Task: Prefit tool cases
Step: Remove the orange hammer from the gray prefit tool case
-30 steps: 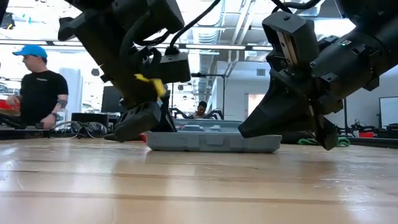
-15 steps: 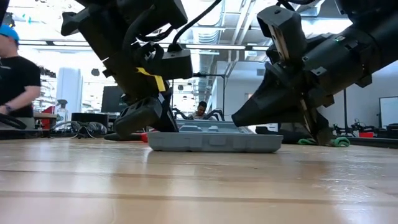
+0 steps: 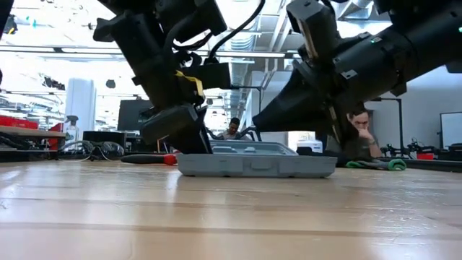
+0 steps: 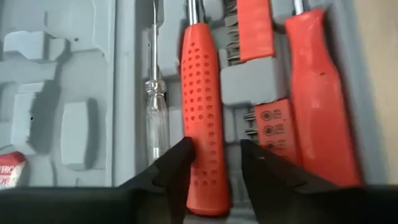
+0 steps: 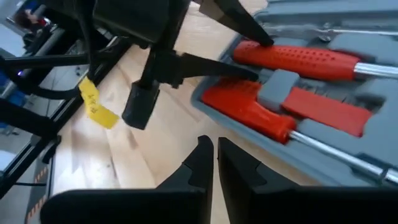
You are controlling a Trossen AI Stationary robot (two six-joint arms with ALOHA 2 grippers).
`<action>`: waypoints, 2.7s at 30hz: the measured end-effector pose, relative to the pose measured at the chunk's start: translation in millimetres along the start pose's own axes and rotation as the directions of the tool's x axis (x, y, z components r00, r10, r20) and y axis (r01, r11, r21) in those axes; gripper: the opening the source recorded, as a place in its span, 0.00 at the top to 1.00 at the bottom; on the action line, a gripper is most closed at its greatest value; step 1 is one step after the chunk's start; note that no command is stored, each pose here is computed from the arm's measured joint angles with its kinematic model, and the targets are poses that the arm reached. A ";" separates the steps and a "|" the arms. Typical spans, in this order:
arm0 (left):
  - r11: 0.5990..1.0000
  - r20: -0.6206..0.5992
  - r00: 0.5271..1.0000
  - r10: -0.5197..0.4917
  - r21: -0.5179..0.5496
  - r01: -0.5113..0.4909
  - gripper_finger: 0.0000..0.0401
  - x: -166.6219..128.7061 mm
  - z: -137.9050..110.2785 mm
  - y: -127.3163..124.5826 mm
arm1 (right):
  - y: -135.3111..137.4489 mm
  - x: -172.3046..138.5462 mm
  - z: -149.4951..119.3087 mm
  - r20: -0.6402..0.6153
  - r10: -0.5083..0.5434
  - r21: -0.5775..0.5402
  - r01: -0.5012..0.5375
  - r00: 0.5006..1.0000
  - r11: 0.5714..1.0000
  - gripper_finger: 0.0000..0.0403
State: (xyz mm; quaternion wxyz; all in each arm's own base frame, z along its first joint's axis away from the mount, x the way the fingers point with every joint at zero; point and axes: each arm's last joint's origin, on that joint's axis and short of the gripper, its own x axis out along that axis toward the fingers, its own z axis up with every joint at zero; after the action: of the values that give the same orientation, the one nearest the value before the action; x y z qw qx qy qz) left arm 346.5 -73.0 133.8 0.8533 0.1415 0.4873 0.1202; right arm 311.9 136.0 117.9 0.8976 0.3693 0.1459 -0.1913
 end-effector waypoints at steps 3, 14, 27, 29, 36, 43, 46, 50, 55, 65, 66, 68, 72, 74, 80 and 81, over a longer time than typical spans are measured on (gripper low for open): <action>1.000 -0.001 1.000 -0.004 -0.020 0.004 0.63 -0.1 -0.1 -0.4 | -1.8 3.2 2.8 -0.034 0.012 0.006 -0.012 0.999 1.000 0.91; 0.983 0.002 1.000 -0.003 -0.183 0.003 0.63 0.2 -0.3 -0.9 | -0.5 11.3 9.8 -0.284 0.202 -0.010 -0.214 0.937 0.977 0.91; 0.965 0.000 1.000 0.001 -0.262 -0.001 0.64 0.4 -0.7 -1.0 | 6.4 7.3 16.3 -0.410 0.330 -0.026 -0.372 0.851 0.928 0.91; 0.962 -0.001 1.000 0.000 -0.274 -0.001 0.64 0.3 -0.8 -1.2 | 10.6 3.7 23.2 -0.392 0.351 -0.016 -0.387 0.850 0.922 0.91; 0.956 0.005 1.000 -0.002 -0.295 0.003 0.64 -0.8 -0.6 -3.5 | 9.8 1.5 59.3 -0.319 0.340 -0.052 -0.375 0.885 0.926 0.91; 0.973 0.007 1.000 -0.002 -0.229 0.003 0.64 -1.0 -0.5 -3.8 | -4.6 9.7 66.6 -0.331 0.255 -0.051 -0.287 0.908 0.956 0.91; 0.981 0.008 1.000 -0.001 -0.196 0.002 0.64 -1.0 -0.4 -3.8 | -6.5 10.2 65.0 -0.342 0.240 -0.056 -0.274 0.909 0.960 0.91; 0.984 0.006 1.000 0.002 -0.178 -0.001 0.64 -0.3 -0.3 -2.3 | -7.5 9.8 63.8 -0.354 0.226 -0.091 -0.274 0.908 0.958 0.91; 0.985 0.013 1.000 0.004 -0.173 -0.002 0.64 0.5 0.7 -0.7 | -9.8 8.7 59.9 -0.382 0.193 -0.120 -0.255 0.904 0.959 0.91; 0.992 0.011 1.000 0.016 -0.125 -0.014 0.64 3.1 1.4 4.6 | -9.8 2.5 48.1 -0.361 0.101 -0.209 -0.186 0.927 0.960 0.91; 0.993 0.011 1.000 0.016 -0.116 -0.015 0.64 3.2 1.4 4.9 | -9.5 2.1 47.6 -0.350 0.093 -0.220 -0.178 0.932 0.959 0.91; 0.995 0.011 1.000 0.018 -0.098 -0.017 0.64 3.3 1.5 5.1 | -9.0 1.7 47.2 -0.332 0.084 -0.231 -0.167 0.940 0.959 0.91; 0.997 0.011 1.000 0.024 -0.075 -0.024 0.64 3.3 1.5 5.3 | -12.9 5.3 52.8 -0.312 0.070 -0.227 -0.146 0.948 0.963 0.91; 0.997 0.011 1.000 0.025 -0.074 -0.024 0.64 3.3 1.5 5.4 | -17.7 7.3 56.3 -0.289 0.075 -0.213 -0.141 0.954 0.967 0.91; 0.997 0.008 1.000 0.026 -0.072 -0.025 0.64 3.3 1.1 5.5 | -48.4 6.2 60.9 -0.205 0.127 -0.074 -0.145 0.970 0.987 0.91; 0.997 0.008 1.000 0.026 -0.068 -0.026 0.64 3.3 1.1 5.5 | -54.2 5.3 59.4 -0.212 0.110 -0.066 -0.127 0.971 0.990 0.91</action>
State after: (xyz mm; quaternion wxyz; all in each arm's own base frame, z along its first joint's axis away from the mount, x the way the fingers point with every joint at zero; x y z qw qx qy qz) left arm 348.7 -66.9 133.6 0.8580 0.1193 0.4774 0.1471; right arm 299.3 56.7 123.6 0.9012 0.3597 0.2238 -0.0920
